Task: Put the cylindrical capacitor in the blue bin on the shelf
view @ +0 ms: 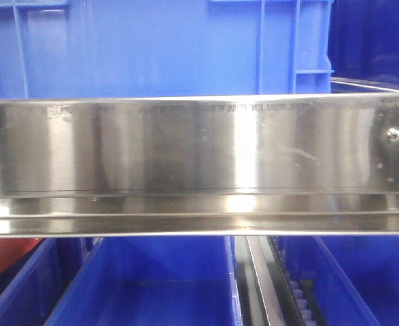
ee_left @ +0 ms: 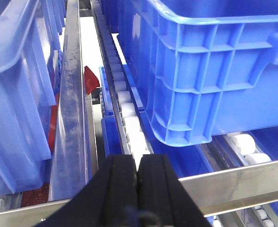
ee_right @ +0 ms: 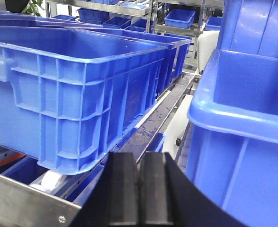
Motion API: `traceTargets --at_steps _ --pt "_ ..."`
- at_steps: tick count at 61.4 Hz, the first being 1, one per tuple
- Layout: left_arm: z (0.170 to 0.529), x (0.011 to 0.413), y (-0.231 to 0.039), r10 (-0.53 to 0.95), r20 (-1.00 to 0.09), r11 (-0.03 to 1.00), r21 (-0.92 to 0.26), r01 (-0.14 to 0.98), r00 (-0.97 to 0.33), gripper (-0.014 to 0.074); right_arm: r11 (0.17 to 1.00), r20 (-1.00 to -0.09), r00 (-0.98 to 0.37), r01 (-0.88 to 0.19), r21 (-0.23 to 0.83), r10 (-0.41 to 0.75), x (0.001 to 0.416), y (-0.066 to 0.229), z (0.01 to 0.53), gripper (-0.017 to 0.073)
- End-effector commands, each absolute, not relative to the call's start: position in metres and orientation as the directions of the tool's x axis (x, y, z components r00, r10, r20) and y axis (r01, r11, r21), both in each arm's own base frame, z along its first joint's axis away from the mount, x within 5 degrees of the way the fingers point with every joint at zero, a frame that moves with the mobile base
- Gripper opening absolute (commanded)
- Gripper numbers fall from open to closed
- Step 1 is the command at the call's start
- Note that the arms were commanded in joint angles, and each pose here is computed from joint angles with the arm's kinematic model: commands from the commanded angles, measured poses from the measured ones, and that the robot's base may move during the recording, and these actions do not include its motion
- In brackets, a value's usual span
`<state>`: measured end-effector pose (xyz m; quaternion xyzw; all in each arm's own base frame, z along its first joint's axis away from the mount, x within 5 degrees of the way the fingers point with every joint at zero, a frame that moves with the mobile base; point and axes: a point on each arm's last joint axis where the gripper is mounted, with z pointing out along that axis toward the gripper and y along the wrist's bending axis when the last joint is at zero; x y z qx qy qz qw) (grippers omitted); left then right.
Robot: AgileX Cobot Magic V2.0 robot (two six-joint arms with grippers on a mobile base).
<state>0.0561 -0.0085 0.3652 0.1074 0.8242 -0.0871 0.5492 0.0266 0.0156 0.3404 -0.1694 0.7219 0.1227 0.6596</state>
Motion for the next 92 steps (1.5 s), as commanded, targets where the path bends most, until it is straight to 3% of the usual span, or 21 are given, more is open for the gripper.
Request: traceTargets --at_steps 1,21,34,40,57,68,71,75,92 --pt "0.366 0.056 -0.008 0.073 -0.931 0.962 -0.029 0.270 -0.358 -0.0111 0.917 -0.996 -0.044 -0.395 -0.056 -0.080 0.026 0.015 0.342 -0.0150" --pt "0.364 0.056 -0.009 0.075 -0.929 0.962 -0.029 0.272 -0.362 -0.0111 0.917 -0.996 -0.044 -0.395 -0.056 -0.080 0.026 0.015 0.342 -0.0150" --pt "0.349 0.053 -0.008 0.002 -0.961 0.969 -0.066 0.237 -0.278 -0.0111 0.917 -0.996 -0.044 -0.395 -0.056 -0.080 0.026 0.015 0.342 -0.0150" --pt "0.331 0.051 -0.007 0.022 -0.984 0.977 -0.016 0.212 -0.176 -0.0111 0.917 -0.996 -0.044 -0.395 -0.056 -0.080 0.026 0.015 0.342 -0.0150" --pt "0.257 0.045 -0.002 -0.055 -0.998 0.997 -0.055 0.060 -0.015 -0.0111 0.917 -0.996 -0.044 -0.395 -0.056 -0.080 0.026 0.015 0.342 -0.0150" --pt "0.210 0.056 -0.002 -0.054 -0.998 0.998 -0.053 0.044 0.025 -0.0111 0.917 -0.996 -0.042 -0.395 -0.056 -0.079 0.026 0.015 0.342 -0.0150" --pt "0.211 0.056 -0.003 -0.056 -0.997 0.997 -0.052 0.051 0.062 -0.0111 0.917 -0.996 -0.042 -0.395 -0.056 -0.079 0.026 0.015 0.342 -0.0150" --pt "0.204 0.056 -0.003 -0.050 -0.999 0.997 -0.051 0.052 -0.015 -0.0111 0.917 -0.996 -0.042 -0.395 -0.056 -0.079 0.026 0.015 0.342 -0.0150" --pt "0.203 0.056 -0.005 -0.048 -0.998 0.994 -0.051 0.097 -0.030 -0.0111 0.917 -0.996 -0.040 -0.394 -0.056 -0.078 0.026 0.014 0.342 -0.0150"
